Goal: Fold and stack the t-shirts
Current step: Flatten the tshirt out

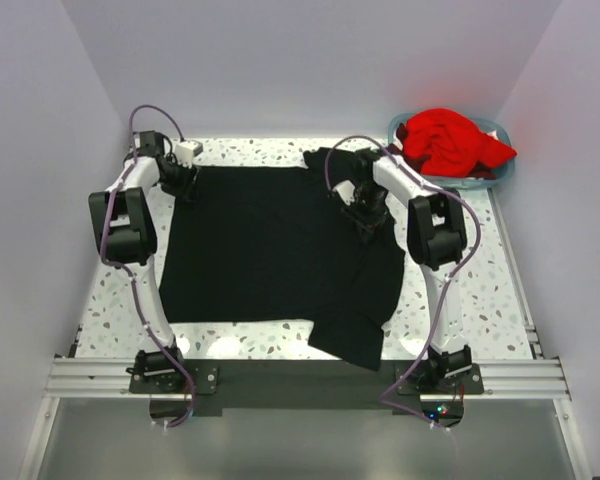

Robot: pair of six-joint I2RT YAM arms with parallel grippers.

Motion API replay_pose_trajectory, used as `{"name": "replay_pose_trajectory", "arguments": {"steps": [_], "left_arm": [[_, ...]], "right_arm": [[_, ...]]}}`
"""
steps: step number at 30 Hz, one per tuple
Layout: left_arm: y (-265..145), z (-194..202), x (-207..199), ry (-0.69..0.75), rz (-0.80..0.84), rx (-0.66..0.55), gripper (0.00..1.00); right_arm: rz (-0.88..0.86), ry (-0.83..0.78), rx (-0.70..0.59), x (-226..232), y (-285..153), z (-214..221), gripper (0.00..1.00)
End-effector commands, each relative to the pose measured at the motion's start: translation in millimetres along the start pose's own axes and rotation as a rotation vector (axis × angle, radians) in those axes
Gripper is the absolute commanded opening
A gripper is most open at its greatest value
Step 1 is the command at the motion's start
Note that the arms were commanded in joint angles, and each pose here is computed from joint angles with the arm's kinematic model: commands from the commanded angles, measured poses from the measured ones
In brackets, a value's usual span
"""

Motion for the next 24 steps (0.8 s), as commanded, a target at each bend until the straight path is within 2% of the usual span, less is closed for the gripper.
{"name": "replay_pose_trajectory", "arguments": {"steps": [1,3,4,6,8,9,10,11,17,21,24], "left_arm": [[10.9,-11.3,10.7,-0.004,0.01,-0.009,0.52],[-0.6,-37.8,7.3,0.024,0.052,-0.093,0.54],[-8.2,-48.0,5.0,0.049,0.071,-0.127,0.56],[-19.9,-66.0,0.3,0.066,0.094,-0.194,0.59],[-34.4,-82.3,-2.2,0.083,0.091,-0.255,0.62],[-38.2,-87.6,-5.4,0.089,0.098,-0.276,0.65],[-46.1,-93.4,-5.7,0.08,0.087,-0.295,0.68],[-46.1,-96.1,-8.0,0.085,0.083,-0.305,0.69],[-45.3,-97.2,-5.1,0.088,0.006,-0.309,0.7],[-34.8,-88.0,2.8,0.048,-0.034,-0.263,0.69],[-21.2,-75.3,-1.3,0.03,-0.001,-0.218,0.67]], "right_arm": [[-0.043,-0.019,-0.209,-5.8,-44.1,-51.8,0.33],[-0.003,0.014,-0.32,-25.8,-64.0,-75.1,0.34],[0.035,0.017,-0.417,-35.4,-88.2,-93.1,0.38],[0.091,0.074,-0.543,-62.0,-103.0,-116.3,0.43],[0.176,0.151,-0.633,-85.1,-116.9,-127.0,0.53],[0.236,0.161,-0.74,-98.6,-129.3,-146.3,0.57],[0.251,0.205,-0.756,-106.1,-122.4,-148.1,0.64],[0.292,0.205,-0.837,-114.7,-131.9,-162.9,0.66],[0.325,0.272,-0.961,-141.4,-119.9,-202.9,0.64],[0.335,0.277,-0.939,-150.8,-99.4,-209.2,0.6],[0.32,0.241,-0.899,-146.0,-88.8,-201.4,0.6]]}}
Point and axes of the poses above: each gripper's point midway between its finger pads, its own y axis out along the fingers, its own x axis along the line the jaws close on, z = x × y, the point moved 2 cm from there along -y, back along the fingers, and after that the axes turned 7 degrees about y, right-handed, at the moved point
